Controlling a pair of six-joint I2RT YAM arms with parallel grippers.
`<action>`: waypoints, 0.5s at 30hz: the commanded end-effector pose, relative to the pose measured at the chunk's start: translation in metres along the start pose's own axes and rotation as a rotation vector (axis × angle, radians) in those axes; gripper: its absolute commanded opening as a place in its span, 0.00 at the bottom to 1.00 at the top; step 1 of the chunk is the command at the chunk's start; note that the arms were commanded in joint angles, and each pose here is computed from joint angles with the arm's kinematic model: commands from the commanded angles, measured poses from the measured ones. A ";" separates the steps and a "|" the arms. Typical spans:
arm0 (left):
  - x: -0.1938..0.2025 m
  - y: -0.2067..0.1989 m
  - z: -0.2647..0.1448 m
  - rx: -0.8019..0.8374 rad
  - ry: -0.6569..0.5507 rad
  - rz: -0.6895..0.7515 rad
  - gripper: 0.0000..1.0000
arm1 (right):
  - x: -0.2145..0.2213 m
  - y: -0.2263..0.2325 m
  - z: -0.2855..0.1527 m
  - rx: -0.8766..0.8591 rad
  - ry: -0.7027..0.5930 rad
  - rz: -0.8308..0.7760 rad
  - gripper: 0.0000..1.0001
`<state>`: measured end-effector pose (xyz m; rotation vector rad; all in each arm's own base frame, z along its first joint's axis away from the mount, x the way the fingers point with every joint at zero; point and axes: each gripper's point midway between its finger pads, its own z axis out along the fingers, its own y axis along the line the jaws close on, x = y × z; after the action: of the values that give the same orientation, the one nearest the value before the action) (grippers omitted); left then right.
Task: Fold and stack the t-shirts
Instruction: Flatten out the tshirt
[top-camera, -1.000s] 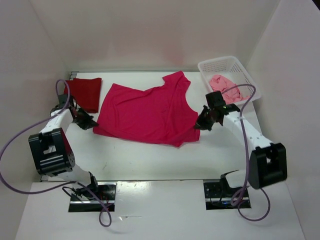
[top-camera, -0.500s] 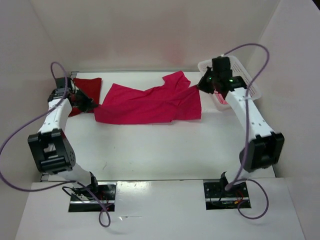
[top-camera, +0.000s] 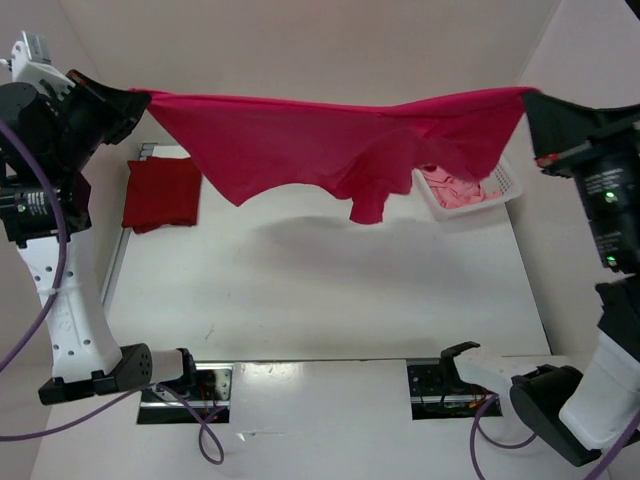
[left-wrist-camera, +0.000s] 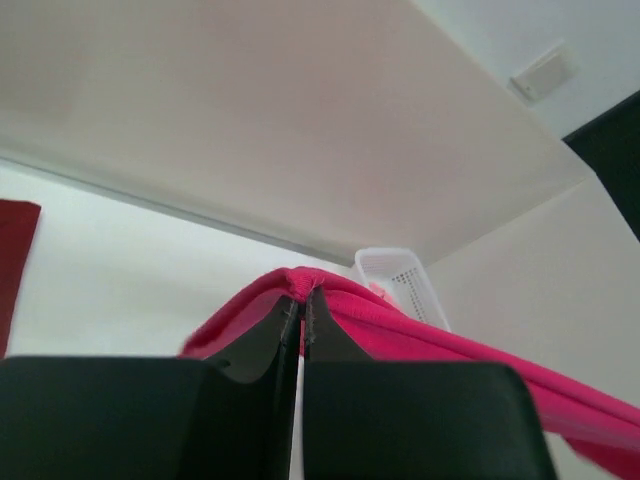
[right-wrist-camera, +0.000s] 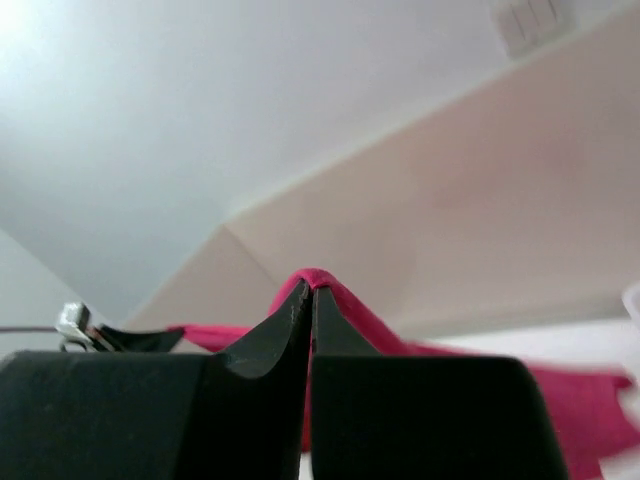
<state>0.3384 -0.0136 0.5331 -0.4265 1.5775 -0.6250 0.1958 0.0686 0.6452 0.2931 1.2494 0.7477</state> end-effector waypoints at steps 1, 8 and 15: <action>-0.008 0.005 -0.009 -0.062 -0.029 0.017 0.00 | -0.017 -0.005 0.009 0.069 -0.055 -0.025 0.00; -0.019 0.028 0.023 -0.143 -0.042 0.030 0.00 | 0.008 -0.025 0.078 0.200 -0.063 -0.196 0.00; 0.017 0.097 0.081 -0.285 0.049 0.000 0.00 | 0.121 -0.092 0.175 0.289 0.173 -0.352 0.00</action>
<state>0.4012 0.0198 0.4857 -0.5741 1.6916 -0.5035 0.3559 0.1134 0.5941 0.2740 1.4464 0.3921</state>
